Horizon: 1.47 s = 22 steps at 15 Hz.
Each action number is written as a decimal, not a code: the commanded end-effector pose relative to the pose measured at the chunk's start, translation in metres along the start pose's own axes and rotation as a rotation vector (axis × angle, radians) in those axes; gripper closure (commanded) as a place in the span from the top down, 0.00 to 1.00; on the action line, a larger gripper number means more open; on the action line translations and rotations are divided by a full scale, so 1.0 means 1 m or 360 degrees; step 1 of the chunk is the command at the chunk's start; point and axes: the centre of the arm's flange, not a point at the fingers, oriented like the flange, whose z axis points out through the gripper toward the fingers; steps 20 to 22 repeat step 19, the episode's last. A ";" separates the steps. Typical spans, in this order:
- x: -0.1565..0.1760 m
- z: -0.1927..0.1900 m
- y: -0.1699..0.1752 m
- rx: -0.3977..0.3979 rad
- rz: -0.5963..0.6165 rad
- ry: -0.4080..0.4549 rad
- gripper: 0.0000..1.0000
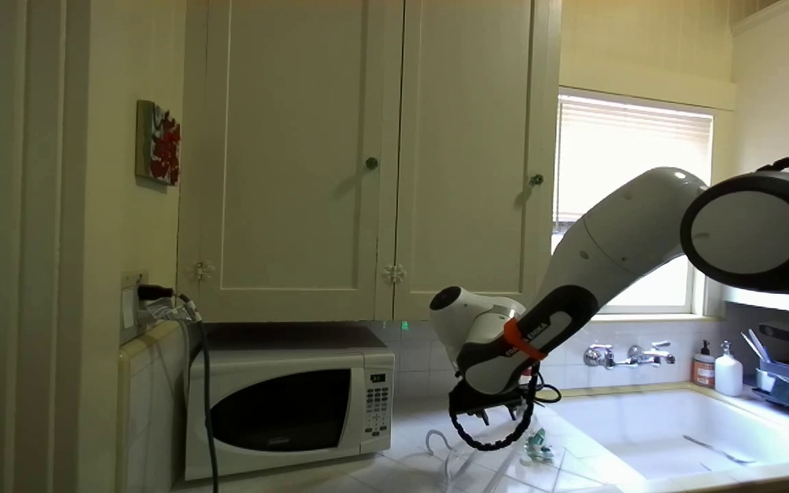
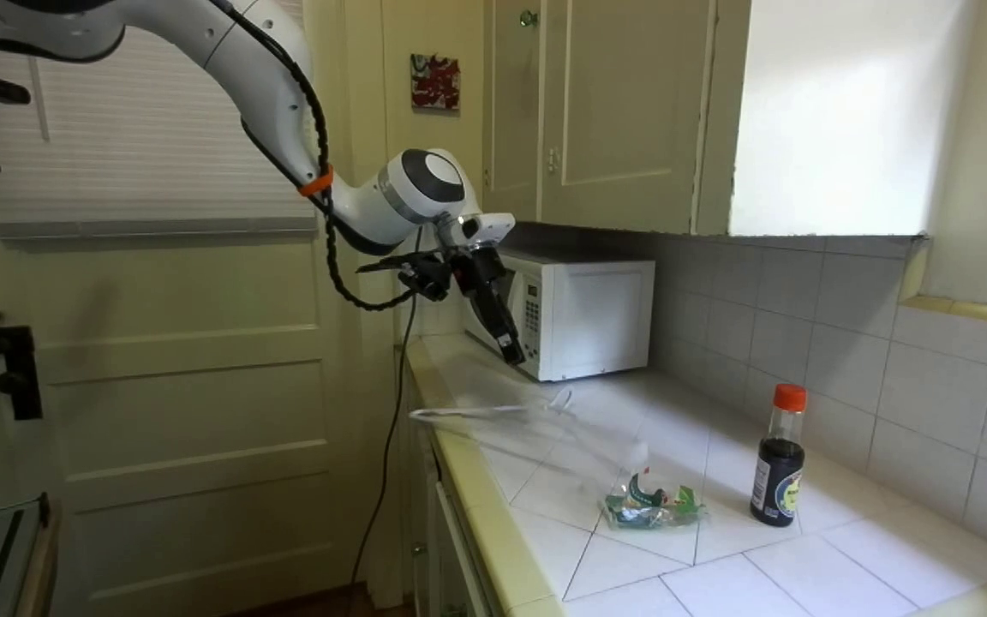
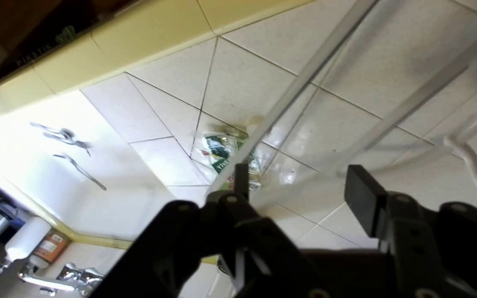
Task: Shift the coat hanger to the counter
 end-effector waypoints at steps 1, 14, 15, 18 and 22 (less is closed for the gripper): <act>0.012 0.002 0.004 -0.0108 0.0153 -0.0130 0.94; -0.030 -0.084 0.089 0.0410 -0.0331 -0.0042 1.00; -0.037 -0.089 0.099 0.0450 -0.0399 -0.0015 1.00; -0.020 -0.094 0.078 0.0453 -0.0406 0.0002 1.00; -0.027 -0.098 0.088 0.0482 -0.0448 0.0027 1.00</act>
